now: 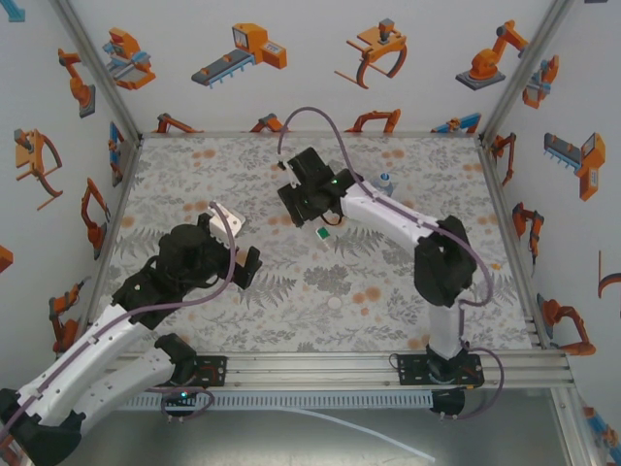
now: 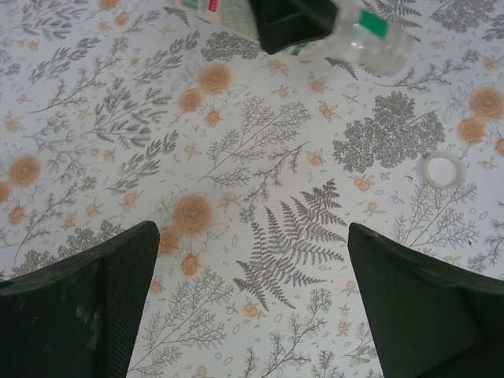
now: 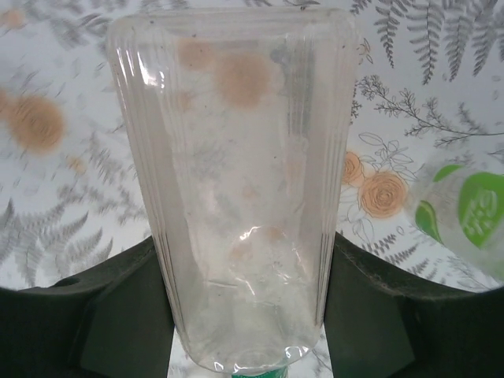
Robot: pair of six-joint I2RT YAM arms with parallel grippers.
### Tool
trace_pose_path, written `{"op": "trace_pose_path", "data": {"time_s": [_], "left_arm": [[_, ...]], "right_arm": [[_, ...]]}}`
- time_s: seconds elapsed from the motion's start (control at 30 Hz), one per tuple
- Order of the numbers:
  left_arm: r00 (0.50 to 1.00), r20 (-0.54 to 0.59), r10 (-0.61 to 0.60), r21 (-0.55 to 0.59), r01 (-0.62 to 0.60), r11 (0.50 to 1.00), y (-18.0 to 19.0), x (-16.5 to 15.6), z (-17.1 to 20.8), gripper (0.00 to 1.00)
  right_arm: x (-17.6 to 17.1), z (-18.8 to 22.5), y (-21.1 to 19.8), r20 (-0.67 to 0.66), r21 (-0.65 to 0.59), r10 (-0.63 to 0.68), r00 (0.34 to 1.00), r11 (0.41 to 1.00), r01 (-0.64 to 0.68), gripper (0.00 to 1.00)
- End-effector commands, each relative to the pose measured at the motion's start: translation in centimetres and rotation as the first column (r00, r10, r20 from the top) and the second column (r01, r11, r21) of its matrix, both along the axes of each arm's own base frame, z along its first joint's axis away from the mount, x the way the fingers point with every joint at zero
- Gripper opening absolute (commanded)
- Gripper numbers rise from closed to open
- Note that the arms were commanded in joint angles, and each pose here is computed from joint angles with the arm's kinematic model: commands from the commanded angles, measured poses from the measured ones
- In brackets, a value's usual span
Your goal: Screw on the bottle caps
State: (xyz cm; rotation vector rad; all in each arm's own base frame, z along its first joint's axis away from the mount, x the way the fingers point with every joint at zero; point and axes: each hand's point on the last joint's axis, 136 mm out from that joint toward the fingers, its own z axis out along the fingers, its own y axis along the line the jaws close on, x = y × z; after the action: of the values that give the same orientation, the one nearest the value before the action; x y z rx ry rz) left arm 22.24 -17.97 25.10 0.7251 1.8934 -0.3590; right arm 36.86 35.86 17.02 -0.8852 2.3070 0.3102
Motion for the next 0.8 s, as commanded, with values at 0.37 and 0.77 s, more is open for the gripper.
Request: {"op": "trace_pose_path", "data": {"time_s": [0.37, 0.77], "left_arm": [[1.000, 0.010, 0.014, -0.136, -0.012, 0.991, 0.8, -1.1, 2.8, 0.97], [0.944, 0.030, -0.330, -0.308, 0.322, 0.895, -4.4, -4.8, 7.0, 0.97]], "right_arm": [[-16.3, 4.9, -2.0, 0.375, -0.461, 0.795, 0.477, 0.606, -0.648, 0.37], [-20.7, 7.9, -5.1, 0.357, -0.831, 0.934, 0.014, 0.324, -0.451, 0.29]]}}
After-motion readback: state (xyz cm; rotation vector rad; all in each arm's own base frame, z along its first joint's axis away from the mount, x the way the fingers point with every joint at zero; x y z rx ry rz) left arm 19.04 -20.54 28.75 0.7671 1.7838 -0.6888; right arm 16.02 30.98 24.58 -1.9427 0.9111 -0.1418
